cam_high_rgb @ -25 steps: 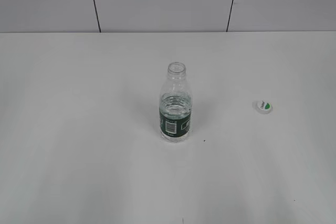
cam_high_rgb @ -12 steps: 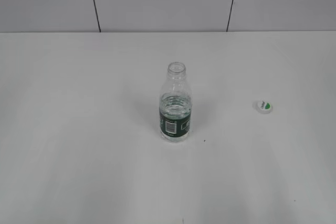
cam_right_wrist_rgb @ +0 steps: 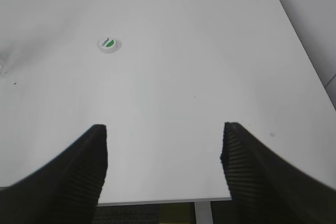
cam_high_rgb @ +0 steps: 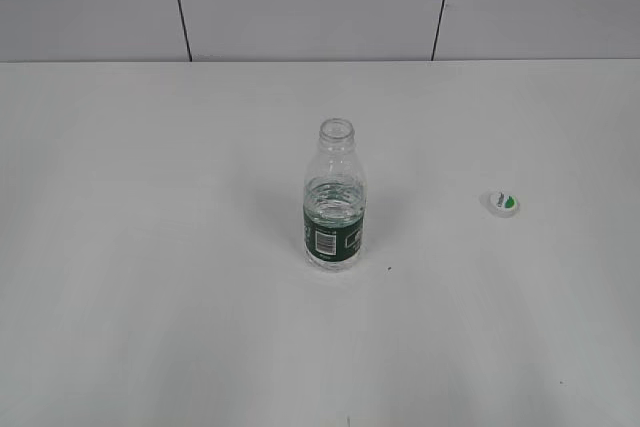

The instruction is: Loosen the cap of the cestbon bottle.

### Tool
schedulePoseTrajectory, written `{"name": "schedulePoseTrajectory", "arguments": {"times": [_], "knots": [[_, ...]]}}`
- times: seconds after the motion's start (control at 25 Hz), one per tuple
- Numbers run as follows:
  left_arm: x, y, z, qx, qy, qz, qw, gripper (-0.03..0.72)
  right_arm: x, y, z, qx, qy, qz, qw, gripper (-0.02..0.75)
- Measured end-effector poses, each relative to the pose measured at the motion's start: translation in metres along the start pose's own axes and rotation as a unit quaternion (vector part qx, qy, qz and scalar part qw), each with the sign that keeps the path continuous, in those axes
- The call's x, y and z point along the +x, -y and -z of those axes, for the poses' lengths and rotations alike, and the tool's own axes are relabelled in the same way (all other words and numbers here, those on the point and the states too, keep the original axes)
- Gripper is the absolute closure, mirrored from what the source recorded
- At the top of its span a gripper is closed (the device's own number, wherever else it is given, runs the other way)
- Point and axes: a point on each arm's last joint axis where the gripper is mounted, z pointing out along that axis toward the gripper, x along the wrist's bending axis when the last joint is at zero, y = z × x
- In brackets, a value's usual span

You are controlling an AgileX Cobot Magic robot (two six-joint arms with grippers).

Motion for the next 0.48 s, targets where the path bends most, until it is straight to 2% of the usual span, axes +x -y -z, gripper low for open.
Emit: {"name": "schedulePoseTrajectory", "arguments": {"times": [0.48], "knots": [[-0.0008,0.0,0.0,0.0,0.004,-0.001,1.0,0.442,0.0,0.0,0.0,0.0,0.0,0.0,1.0,0.217]]}}
